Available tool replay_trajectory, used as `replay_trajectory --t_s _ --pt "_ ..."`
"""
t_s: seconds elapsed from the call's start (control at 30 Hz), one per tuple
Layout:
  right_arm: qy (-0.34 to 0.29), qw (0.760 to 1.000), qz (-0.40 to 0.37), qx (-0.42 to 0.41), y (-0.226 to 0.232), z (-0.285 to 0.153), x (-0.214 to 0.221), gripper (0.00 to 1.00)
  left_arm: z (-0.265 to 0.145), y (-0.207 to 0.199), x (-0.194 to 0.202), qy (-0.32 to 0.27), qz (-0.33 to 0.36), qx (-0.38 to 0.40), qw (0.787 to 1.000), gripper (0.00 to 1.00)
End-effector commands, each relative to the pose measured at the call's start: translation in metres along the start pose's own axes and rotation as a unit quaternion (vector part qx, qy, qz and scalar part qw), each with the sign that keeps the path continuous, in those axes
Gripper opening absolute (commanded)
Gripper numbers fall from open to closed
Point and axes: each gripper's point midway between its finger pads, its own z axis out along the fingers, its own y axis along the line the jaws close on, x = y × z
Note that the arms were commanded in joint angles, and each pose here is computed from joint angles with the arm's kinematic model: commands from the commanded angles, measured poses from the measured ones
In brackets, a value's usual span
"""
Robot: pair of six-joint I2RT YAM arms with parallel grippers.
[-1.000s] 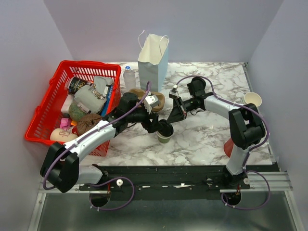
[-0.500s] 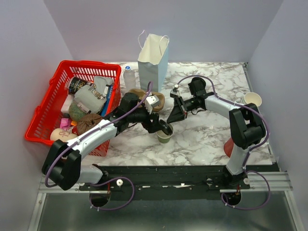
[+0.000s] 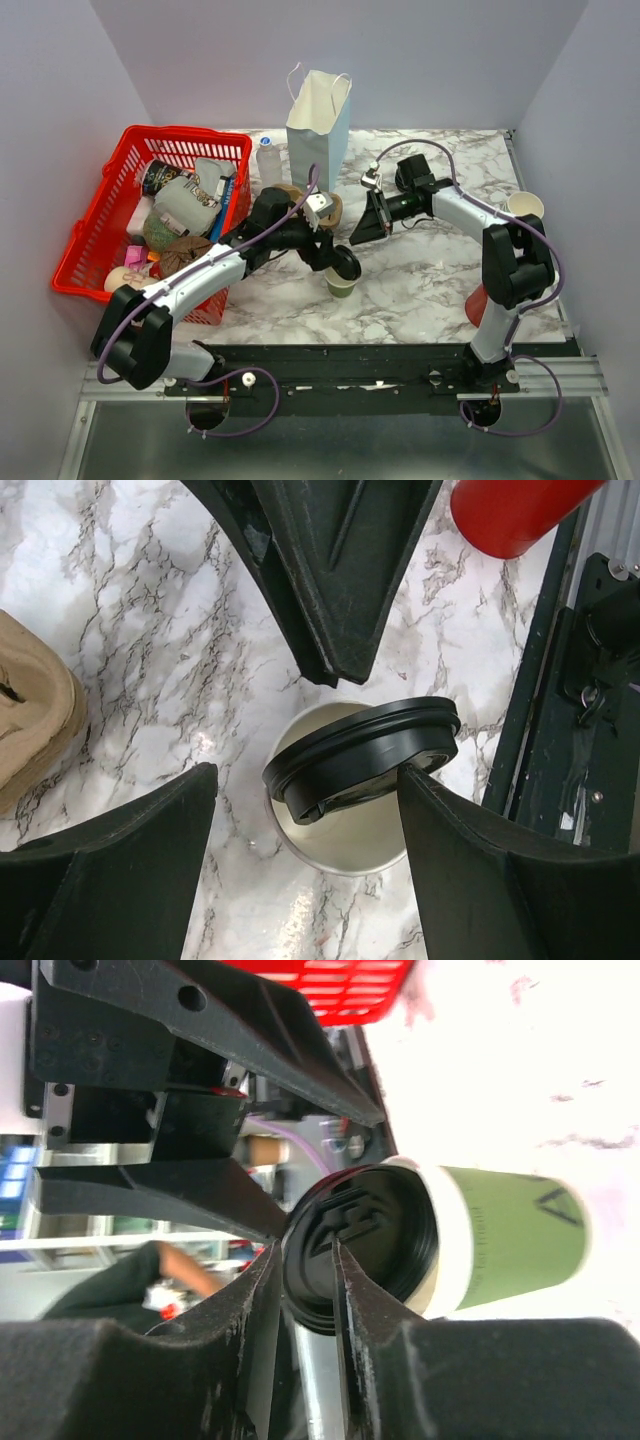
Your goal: Pack the takeout coffee
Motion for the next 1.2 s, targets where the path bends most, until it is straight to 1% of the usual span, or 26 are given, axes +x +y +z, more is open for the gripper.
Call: replay_trajectory --t_s 0.0,0.1,0.37,0.5,0.8,0.9,0.93,0.97,1.07,1.13,1.17 --pt "-0.003 0.997 -0.048 0.056 -0.008 -0.007 -0.001 0.37 0.005 -0.001 -0.015 -0.017 0.017 0.010 1.000 0.80" --pt "-0.001 0.996 -0.054 0.066 -0.011 -0.008 0.001 0.38 0.006 -0.001 -0.015 -0.015 0.015 0.011 1.000 0.80" --pt "-0.001 0.994 -0.075 0.083 -0.012 -0.011 -0.002 0.39 0.010 0.001 -0.015 -0.017 0.008 0.013 1.000 0.80" --pt "-0.003 0.992 -0.084 0.096 -0.010 -0.014 -0.005 0.42 0.011 0.000 -0.016 -0.017 0.007 0.017 1.000 0.80" --pt "-0.016 0.990 -0.075 0.120 -0.018 -0.022 -0.012 0.44 0.014 -0.002 -0.013 -0.013 0.003 0.027 1.000 0.79" --pt "-0.017 0.992 -0.071 0.098 -0.011 -0.021 -0.013 0.45 0.013 -0.002 -0.011 -0.012 0.001 0.027 1.000 0.79" --pt "-0.017 0.995 -0.068 0.067 -0.002 -0.021 -0.013 0.46 0.013 -0.002 -0.011 -0.012 0.001 0.027 1.000 0.79" --pt "-0.017 0.997 -0.058 0.051 0.003 -0.020 -0.011 0.47 0.013 -0.002 -0.010 -0.011 0.000 0.027 1.000 0.79" --pt "-0.014 0.998 -0.067 0.013 0.016 -0.020 -0.009 0.51 0.013 -0.001 -0.008 -0.009 -0.002 0.024 1.000 0.79" --pt "-0.013 0.997 -0.074 0.018 0.018 -0.021 -0.007 0.55 0.013 -0.002 -0.010 -0.011 0.000 0.025 1.000 0.79" --pt "-0.011 0.995 -0.093 0.031 0.014 -0.021 -0.007 0.56 0.013 -0.001 -0.009 -0.010 -0.001 0.024 1.000 0.79"
